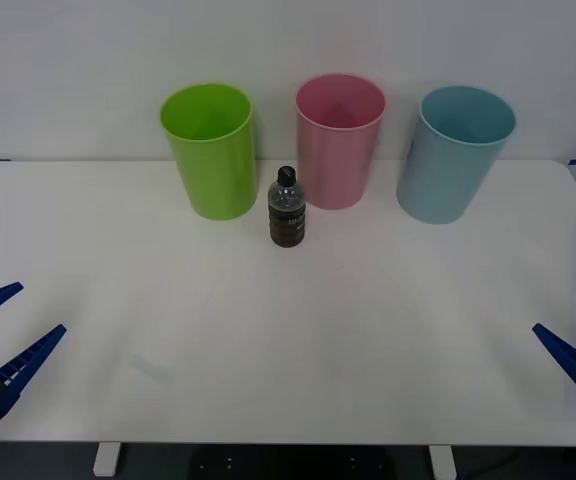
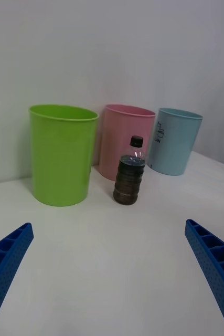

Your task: Grasp the object on the table and drop it into the matching bin: aluminum can to the light blue bin, PET bottle to the pink bin.

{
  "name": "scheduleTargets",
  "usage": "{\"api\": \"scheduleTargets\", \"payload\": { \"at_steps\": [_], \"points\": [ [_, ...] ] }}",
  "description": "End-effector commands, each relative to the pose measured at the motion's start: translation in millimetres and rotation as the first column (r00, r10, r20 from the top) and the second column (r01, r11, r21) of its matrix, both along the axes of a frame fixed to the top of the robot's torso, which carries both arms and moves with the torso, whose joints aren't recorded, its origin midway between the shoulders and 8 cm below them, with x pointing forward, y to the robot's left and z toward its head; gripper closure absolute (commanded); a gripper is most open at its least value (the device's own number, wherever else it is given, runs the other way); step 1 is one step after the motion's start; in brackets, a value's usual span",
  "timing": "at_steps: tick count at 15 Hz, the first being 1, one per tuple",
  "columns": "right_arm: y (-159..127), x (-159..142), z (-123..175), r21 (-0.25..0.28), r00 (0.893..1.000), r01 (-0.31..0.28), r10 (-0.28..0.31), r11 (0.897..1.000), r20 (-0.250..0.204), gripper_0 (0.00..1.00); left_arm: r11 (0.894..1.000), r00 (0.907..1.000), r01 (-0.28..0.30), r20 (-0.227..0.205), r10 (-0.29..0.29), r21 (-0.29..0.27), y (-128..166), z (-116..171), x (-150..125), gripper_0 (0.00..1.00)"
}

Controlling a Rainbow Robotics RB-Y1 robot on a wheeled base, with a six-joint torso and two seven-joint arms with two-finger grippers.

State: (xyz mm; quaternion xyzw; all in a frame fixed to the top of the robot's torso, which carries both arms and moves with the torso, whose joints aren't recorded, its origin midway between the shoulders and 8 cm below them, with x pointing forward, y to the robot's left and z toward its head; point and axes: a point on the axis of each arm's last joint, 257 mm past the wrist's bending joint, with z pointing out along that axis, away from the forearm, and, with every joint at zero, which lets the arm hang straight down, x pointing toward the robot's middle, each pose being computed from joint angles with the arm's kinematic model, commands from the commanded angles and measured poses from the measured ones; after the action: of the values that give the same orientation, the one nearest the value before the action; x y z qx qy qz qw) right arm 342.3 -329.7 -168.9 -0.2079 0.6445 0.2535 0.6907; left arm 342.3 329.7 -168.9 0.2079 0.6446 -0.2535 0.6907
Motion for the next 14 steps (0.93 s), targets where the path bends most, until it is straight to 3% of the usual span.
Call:
{"api": "scheduleTargets", "payload": {
  "at_steps": [1, 2, 11, 14],
  "points": [
    [0.0, 0.0, 0.0, 0.000, 1.000, 0.000, 0.000, 1.000, 0.000, 0.00, 1.000, 1.0000, 0.000, 0.000, 0.000, 0.000, 0.0, 0.0, 0.0, 0.00],
    [0.1, -2.9, -13.1, 0.018, 1.000, 0.016, -0.016, 1.000, -0.027, 0.00, 1.000, 1.0000, 0.000, 0.000, 0.000, 0.000, 0.0, 0.0, 0.0, 0.00],
    [17.1, 9.6, -18.5, 0.023, 0.999, 0.018, -0.017, 1.000, -0.031, 0.00, 1.000, 1.0000, 0.000, 0.000, 0.000, 0.000, 0.0, 0.0, 0.0, 0.00],
    [34.3, 23.4, -22.6, -0.011, 1.000, -0.002, 0.001, 1.000, -0.018, 0.00, 1.000, 1.0000, 0.000, 0.000, 0.000, 0.000, 0.0, 0.0, 0.0, 0.00]
  ]
}}
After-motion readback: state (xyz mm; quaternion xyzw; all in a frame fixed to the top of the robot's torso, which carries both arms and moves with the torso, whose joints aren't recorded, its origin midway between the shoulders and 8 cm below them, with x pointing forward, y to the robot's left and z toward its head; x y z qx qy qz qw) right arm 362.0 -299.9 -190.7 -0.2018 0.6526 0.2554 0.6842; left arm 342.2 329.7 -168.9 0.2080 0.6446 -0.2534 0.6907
